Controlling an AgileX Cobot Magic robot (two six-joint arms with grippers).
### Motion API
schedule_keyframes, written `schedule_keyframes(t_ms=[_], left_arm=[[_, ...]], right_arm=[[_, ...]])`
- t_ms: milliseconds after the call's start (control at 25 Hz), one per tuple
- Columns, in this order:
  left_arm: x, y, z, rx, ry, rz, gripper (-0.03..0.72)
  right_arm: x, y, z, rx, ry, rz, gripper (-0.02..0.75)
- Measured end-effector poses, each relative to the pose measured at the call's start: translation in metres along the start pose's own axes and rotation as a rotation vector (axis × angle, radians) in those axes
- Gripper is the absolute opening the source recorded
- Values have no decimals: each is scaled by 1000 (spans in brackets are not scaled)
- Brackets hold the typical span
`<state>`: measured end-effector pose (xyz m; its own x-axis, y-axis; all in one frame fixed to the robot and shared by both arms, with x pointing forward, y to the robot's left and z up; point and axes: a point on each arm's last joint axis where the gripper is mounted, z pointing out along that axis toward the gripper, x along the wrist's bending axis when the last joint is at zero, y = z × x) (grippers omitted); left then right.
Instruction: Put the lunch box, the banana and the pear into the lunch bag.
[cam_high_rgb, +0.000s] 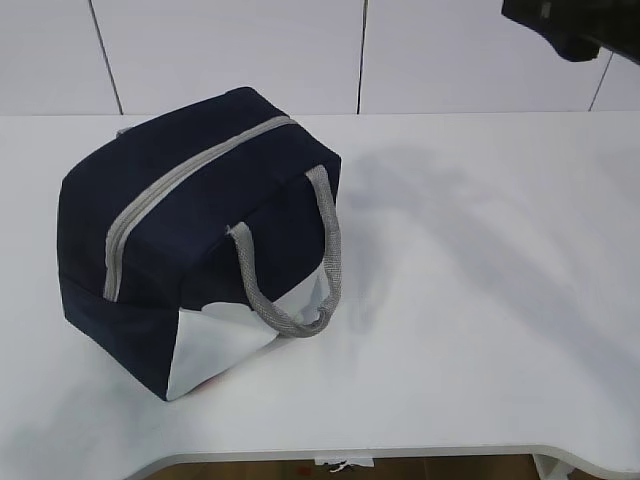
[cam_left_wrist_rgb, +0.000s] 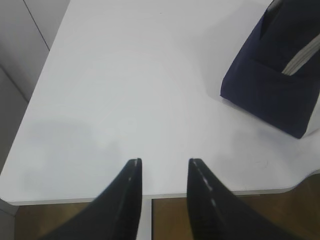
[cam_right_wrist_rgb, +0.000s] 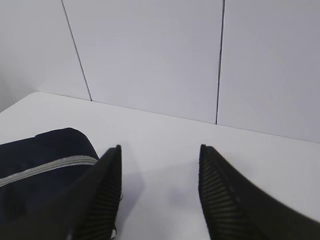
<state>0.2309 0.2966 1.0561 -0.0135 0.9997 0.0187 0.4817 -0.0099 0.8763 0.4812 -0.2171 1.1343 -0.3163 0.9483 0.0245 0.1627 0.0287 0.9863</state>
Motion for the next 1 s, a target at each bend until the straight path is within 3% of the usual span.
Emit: schedule_keyframes(t_ms=[640, 800, 1000], left_arm=[[0, 0, 0, 0, 0, 0, 239], [0, 0, 0, 0, 0, 0, 239], [0, 0, 0, 0, 0, 0, 239]], right_arm=[[7, -2, 0, 16, 72, -51, 382], [2, -2, 0, 7, 22, -75, 382], [-9, -4, -1, 34, -102, -30, 382]])
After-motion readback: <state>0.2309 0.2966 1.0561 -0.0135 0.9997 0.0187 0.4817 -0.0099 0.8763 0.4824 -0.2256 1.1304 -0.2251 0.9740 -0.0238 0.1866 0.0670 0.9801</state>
